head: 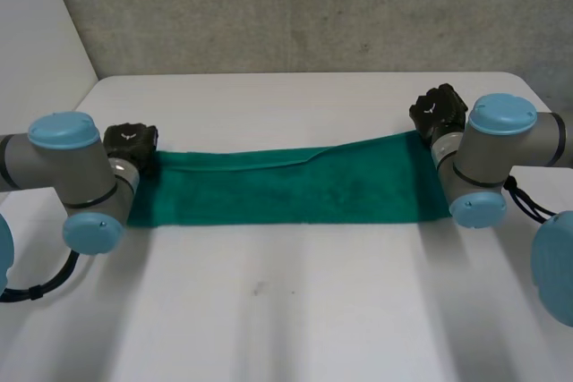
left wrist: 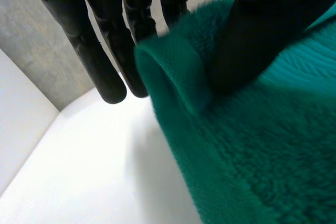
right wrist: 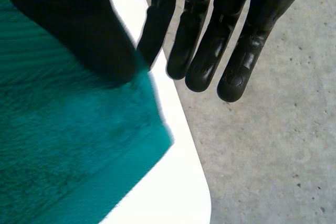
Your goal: Fold the towel.
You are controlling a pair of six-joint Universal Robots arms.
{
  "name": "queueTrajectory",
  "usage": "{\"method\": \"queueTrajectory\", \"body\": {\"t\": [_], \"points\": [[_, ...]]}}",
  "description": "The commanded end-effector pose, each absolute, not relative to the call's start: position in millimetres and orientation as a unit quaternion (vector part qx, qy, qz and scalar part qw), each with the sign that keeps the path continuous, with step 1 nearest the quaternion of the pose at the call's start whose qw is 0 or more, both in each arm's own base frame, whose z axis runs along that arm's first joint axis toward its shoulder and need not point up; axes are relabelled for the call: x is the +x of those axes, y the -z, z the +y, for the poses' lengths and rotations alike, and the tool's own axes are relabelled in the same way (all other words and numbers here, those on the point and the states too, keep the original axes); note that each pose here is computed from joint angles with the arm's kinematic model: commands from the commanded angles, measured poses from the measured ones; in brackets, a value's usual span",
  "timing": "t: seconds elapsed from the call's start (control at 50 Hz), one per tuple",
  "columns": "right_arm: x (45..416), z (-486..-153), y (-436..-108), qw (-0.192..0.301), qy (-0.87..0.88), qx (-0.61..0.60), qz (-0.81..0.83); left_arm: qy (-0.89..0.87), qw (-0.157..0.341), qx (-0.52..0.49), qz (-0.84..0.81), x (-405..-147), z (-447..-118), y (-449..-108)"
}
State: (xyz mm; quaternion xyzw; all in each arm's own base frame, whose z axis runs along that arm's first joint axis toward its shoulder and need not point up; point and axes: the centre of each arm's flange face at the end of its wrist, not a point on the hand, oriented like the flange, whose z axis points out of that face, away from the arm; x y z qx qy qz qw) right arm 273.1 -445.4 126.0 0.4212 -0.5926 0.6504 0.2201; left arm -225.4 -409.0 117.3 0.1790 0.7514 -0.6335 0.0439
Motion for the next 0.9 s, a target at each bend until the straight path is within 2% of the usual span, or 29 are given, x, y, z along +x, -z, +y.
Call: {"method": "queueTrajectory", "body": {"t": [0.02,0.08,0.16,0.22,0.24,0.36,0.42,0.46,0.6,0.7,0.8,0.9], "points": [[269.9,-451.9,-127.4,0.217,-0.659,0.380,-0.612,0.645,0.035,0.187,0.740,-235.2,-403.2,-120.6],[265.7,-453.1,-135.5,0.187,-0.672,0.341,-0.630,0.648,0.031,0.190,0.736,-238.8,-397.9,-127.3],[258.6,-445.7,-190.5,0.121,-0.714,0.263,-0.638,0.655,0.032,0.186,0.731,-236.4,-390.8,-142.8],[257.3,-437.8,-207.1,0.098,-0.722,0.245,-0.639,0.658,0.030,0.184,0.729,-234.8,-382.3,-154.4],[255.2,-425.6,-224.7,0.067,-0.729,0.234,-0.640,0.658,0.029,0.183,0.729,-234.1,-379.8,-156.6],[232.1,-405.4,-238.0,0.036,-0.709,0.249,-0.658,0.656,0.028,0.184,0.732,-228.9,-358.6,-170.1],[218.8,-387.1,-233.2,0.013,-0.673,0.271,-0.688,0.648,0.025,0.187,0.738,-225.1,-341.0,-172.9],[210.0,-371.9,-218.8,-0.009,-0.627,0.285,-0.725,0.643,0.025,0.188,0.741,-223.2,-334.2,-172.1],[193.0,-355.1,-186.1,-0.023,-0.559,0.285,-0.778,0.626,0.022,0.197,0.754,-221.4,-314.8,-163.5],[181.1,-360.5,-173.4,-0.016,-0.556,0.273,-0.785,0.619,0.022,0.200,0.760,-221.8,-310.6,-158.2],[175.6,-371.6,-137.3,0.000,-0.539,0.283,-0.793,0.614,0.021,0.202,0.763,-221.8,-308.8,-154.8],[164.7,-380.1,-124.0,0.019,-0.532,0.287,-0.796,0.611,0.021,0.201,0.765,-221.0,-307.7,-152.5]]}}
